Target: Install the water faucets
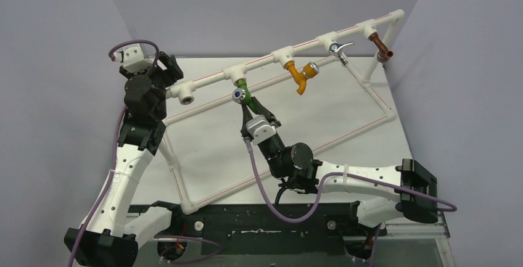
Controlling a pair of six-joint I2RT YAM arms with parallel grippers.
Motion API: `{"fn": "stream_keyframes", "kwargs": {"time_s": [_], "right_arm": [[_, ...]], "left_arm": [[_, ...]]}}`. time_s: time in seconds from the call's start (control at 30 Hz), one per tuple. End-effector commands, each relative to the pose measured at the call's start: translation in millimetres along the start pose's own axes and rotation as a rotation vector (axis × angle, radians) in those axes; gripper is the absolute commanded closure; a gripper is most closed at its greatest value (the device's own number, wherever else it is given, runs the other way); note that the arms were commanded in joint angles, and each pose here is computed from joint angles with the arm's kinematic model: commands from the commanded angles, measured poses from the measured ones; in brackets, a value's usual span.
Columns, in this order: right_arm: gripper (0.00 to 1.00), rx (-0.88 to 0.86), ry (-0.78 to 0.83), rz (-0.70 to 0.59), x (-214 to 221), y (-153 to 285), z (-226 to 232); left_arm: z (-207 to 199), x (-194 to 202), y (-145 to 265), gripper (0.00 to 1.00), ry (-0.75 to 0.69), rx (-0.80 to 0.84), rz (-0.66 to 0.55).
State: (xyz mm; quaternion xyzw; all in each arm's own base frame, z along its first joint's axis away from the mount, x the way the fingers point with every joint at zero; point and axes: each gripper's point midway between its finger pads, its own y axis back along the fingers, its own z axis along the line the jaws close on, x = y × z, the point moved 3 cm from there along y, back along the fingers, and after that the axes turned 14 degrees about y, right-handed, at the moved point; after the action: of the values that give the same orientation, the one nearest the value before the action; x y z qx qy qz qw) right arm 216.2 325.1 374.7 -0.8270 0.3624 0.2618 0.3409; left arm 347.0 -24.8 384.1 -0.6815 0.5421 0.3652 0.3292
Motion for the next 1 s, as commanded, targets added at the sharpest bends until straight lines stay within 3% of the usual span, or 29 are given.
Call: {"fn": "stream_keyframes", "kwargs": {"time_s": [0.0, 0.53, 0.97], "right_arm": [[1.00, 0.267, -0.517, -0.048, -15, 5, -41], [1.00, 0.428, -1.238, -0.063, -13, 7, -44], [1.00, 0.603, -1.699, 0.109, 10, 0, -28]], "left_arm": [[55, 97, 17, 0.32, -0.189, -0.145, 0.368], [55, 97, 17, 0.32, -0.189, -0.147, 0.366], [55, 97, 17, 0.31, -0.188, -0.147, 0.366]]}}
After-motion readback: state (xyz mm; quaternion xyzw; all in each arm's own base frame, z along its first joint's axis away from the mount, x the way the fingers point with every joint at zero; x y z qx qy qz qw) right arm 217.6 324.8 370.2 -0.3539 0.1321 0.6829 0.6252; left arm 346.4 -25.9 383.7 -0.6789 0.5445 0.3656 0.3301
